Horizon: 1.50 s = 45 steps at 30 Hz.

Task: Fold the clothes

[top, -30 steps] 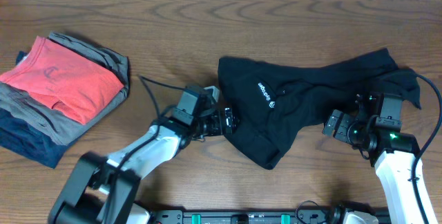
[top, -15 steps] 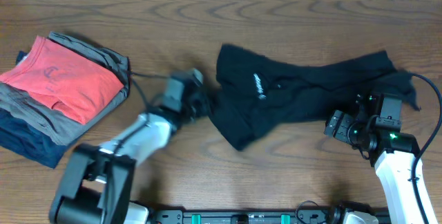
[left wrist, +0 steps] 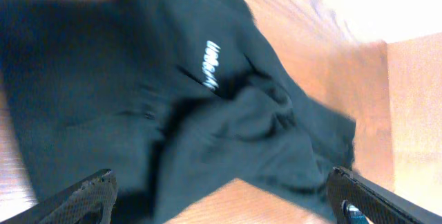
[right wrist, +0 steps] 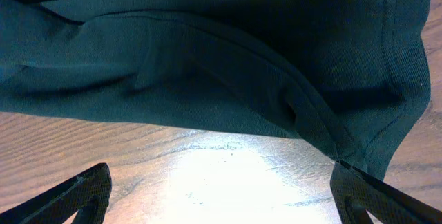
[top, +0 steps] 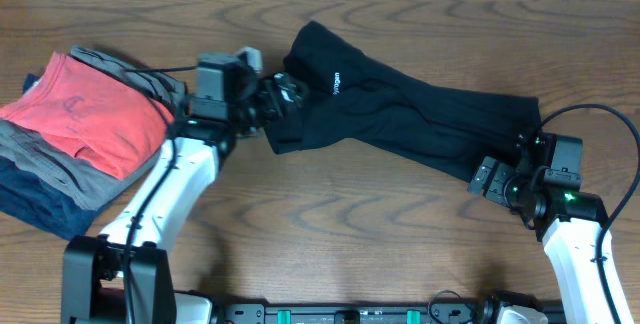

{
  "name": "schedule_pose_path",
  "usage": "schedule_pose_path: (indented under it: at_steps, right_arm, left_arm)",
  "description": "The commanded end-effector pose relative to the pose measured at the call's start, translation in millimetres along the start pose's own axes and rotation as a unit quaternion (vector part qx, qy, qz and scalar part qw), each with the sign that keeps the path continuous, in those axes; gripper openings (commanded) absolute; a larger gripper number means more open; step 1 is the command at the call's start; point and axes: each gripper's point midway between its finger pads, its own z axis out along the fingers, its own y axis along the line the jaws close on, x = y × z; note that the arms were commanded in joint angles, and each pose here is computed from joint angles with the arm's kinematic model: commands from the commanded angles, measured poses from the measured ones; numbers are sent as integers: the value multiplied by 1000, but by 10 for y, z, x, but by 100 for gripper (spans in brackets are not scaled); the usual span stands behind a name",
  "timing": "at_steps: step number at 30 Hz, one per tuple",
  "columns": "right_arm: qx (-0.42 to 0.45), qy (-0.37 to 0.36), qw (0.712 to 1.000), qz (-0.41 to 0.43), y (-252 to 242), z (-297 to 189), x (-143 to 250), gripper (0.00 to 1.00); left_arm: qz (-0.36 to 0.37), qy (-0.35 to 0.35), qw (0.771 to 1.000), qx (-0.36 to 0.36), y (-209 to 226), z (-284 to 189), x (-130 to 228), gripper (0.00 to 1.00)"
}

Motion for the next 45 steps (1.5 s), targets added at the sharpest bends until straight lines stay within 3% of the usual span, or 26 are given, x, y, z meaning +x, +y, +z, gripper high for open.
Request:
schedule_pose_path:
  at_steps: [1,3,6,17,27,29,33,35,39,40,45]
  right_arm:
    - [6,-8,1000,12,-30,-30,-38,99]
    - [7,-4,1000,12,-35,-29,-18,99]
    - [8,-1,1000,12,-39,-29,-3,99]
    - [8,-1,1000,12,-39,-29,-4,99]
    - [8,-3,1000,12,-37,-29,-12,99]
    - [8,-3,1000,12,-37,-29,-14,99]
    - [8,-1,1000,12,-39,-29,-4,99]
    - [8,-1,1000,12,-40,-29,-2,99]
    - [8,-1,1000,12,-39,-29,-4,99]
    - [8,-1,1000,12,-40,-29,-2,99]
    - [8,-1,1000,12,-40,-29,-2,99]
  left_arm:
    - [86,-16,995,-49,-12,117,73,98]
    - [130,-36,987,-83,7,196,60,98]
    - [170,-33,982,-76,-57,351,108,98]
    - [297,20,949,-109,-61,982,-50,98]
    - [323,73,935,-127,96,1447,346,98]
    - [331,73,932,-129,97,1493,382,86]
    - [338,52,933,-116,-20,1524,320,32]
    - [339,44,933,-112,-83,1498,271,24]
    - [341,33,933,-107,-255,1295,177,19]
    - [338,38,934,-109,-289,1197,180,10]
    - [296,138,933,-152,-223,539,576,6]
